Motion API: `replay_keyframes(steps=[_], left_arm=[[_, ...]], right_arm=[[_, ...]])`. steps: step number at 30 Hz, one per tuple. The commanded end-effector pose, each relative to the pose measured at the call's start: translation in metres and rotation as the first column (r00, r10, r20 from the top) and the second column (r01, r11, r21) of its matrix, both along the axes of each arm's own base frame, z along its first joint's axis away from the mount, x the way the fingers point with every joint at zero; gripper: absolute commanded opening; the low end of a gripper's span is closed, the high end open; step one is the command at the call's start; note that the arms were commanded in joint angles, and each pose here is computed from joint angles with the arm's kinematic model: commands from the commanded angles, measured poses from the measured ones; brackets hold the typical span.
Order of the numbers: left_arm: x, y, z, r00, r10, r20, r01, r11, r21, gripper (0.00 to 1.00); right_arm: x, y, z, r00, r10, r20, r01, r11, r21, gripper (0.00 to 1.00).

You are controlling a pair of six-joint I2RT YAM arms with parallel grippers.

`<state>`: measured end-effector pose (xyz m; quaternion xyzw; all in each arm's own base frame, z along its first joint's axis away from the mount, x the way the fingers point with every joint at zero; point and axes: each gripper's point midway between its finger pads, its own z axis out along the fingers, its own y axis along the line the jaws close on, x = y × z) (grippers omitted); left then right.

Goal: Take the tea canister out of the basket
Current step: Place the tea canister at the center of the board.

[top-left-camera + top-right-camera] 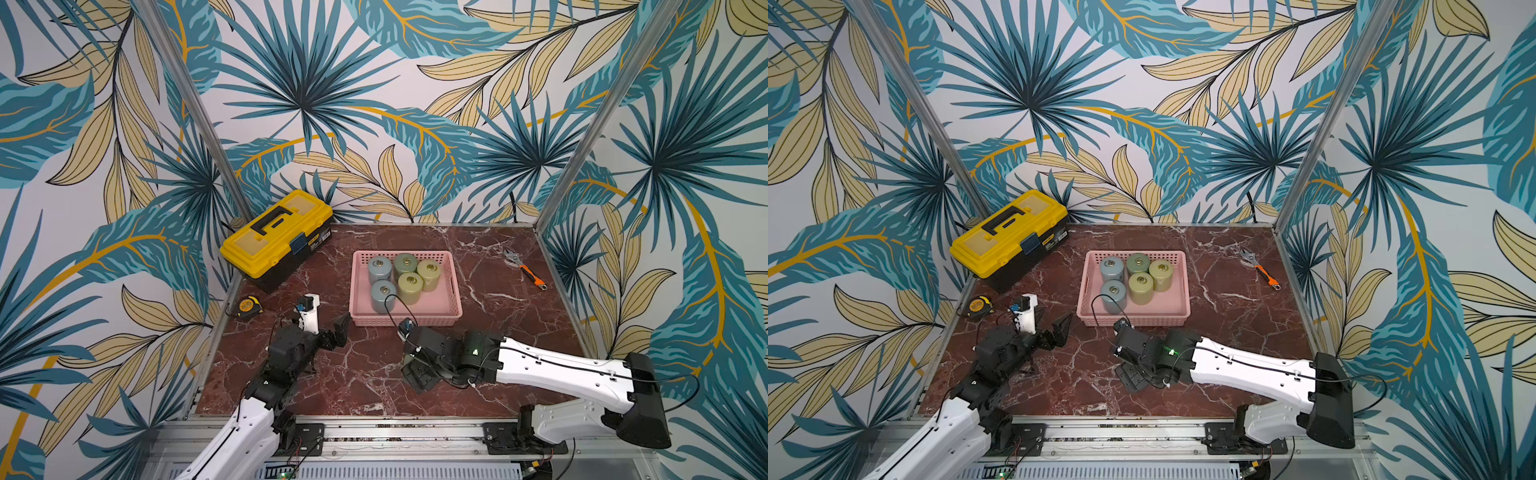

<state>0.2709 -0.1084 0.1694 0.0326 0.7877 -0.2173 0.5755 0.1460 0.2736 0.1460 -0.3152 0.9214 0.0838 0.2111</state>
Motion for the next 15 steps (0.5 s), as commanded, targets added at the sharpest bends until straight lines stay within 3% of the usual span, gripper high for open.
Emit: replay_keyframes(steps=[1, 15], left_arm=[[0.000, 0.003, -0.003, 1.000, 0.015, -0.006, -0.015, 1.000, 0.000, 1.00], [0.000, 0.004, -0.003, 1.000, 0.018, -0.009, -0.018, 1.000, 0.002, 1.00]], right_arm=[[-0.002, 0.013, 0.001, 0.999, -0.025, 0.028, 0.023, 0.998, 0.055, 0.57], [-0.033, 0.027, -0.034, 1.000, 0.022, 0.003, -0.022, 1.000, 0.003, 0.57]])
